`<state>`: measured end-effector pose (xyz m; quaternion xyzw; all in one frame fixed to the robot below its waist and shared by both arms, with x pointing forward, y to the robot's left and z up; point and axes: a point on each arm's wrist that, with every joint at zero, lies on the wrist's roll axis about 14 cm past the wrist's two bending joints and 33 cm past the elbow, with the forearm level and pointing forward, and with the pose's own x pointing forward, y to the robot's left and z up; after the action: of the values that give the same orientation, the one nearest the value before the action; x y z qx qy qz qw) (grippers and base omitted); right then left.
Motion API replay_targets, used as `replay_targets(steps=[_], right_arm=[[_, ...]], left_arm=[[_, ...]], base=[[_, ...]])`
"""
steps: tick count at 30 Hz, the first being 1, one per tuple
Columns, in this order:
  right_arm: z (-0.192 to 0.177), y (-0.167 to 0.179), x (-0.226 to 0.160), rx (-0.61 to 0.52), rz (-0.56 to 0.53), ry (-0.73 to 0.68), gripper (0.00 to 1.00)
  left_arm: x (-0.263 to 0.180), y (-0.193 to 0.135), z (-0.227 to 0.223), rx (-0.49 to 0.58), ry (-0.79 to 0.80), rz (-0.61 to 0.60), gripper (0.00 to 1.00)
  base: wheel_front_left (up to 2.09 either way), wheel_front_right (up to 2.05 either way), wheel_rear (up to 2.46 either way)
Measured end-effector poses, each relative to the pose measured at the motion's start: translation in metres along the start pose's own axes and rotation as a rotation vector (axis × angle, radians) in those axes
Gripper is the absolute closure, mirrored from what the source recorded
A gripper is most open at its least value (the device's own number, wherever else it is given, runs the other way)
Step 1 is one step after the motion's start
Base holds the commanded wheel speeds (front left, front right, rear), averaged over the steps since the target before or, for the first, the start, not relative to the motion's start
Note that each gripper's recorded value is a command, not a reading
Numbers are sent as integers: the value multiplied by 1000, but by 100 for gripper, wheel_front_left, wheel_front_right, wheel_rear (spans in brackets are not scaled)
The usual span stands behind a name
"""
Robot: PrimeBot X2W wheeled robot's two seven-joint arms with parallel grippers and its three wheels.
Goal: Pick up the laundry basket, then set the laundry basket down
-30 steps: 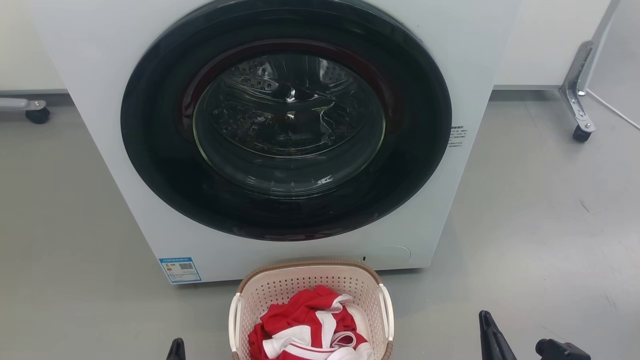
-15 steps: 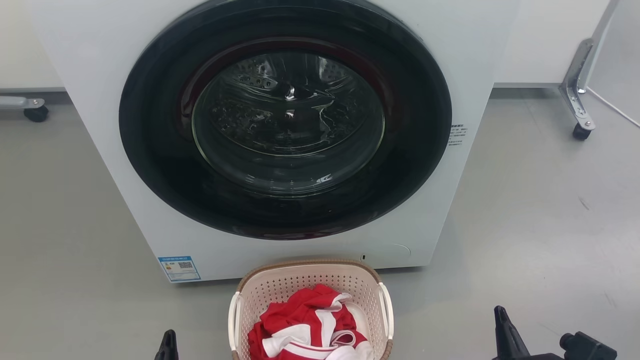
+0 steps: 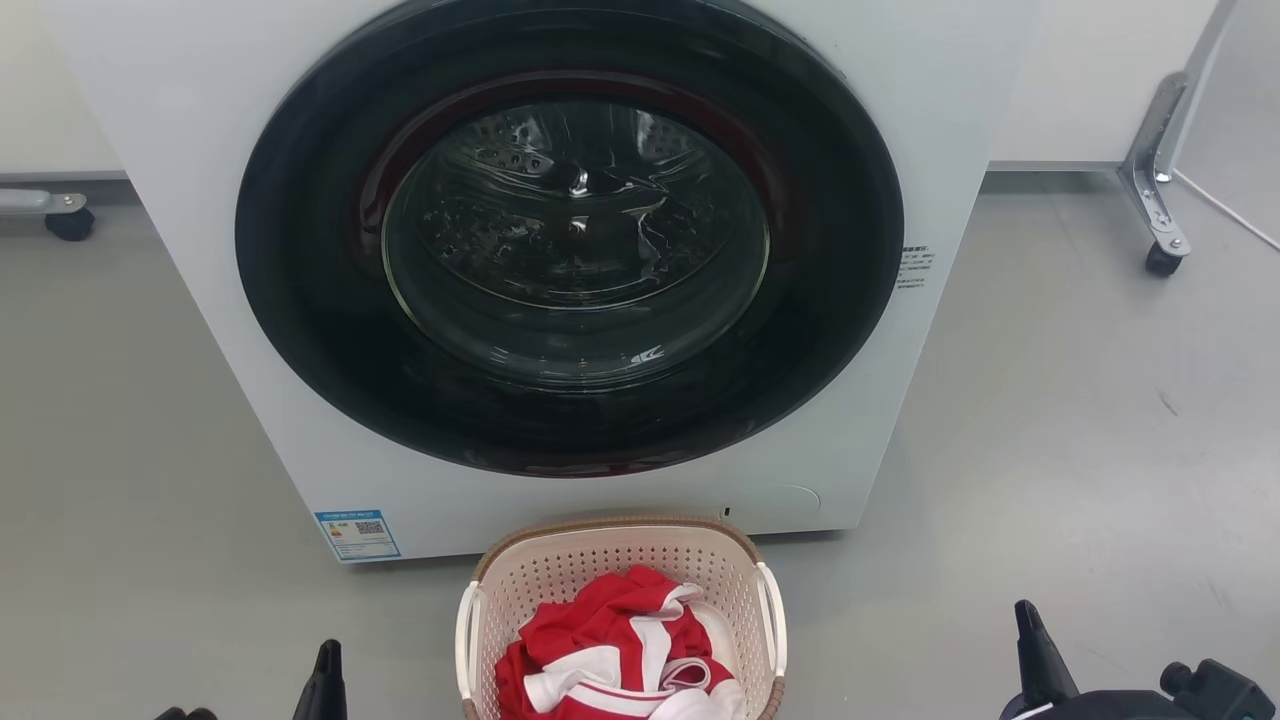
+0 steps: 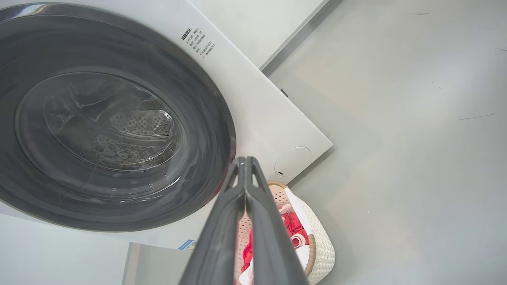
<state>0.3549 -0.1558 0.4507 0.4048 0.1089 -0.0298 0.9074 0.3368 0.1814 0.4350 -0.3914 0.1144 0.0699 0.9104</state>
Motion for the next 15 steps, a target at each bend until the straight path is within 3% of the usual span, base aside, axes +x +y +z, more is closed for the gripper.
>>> replay_targets(steps=[15], right_arm=[[18, -2, 8, 247, 13, -19, 100]], left_arm=[[10, -7, 9, -248, 10, -33, 100]], base=[[0, 0, 0]])
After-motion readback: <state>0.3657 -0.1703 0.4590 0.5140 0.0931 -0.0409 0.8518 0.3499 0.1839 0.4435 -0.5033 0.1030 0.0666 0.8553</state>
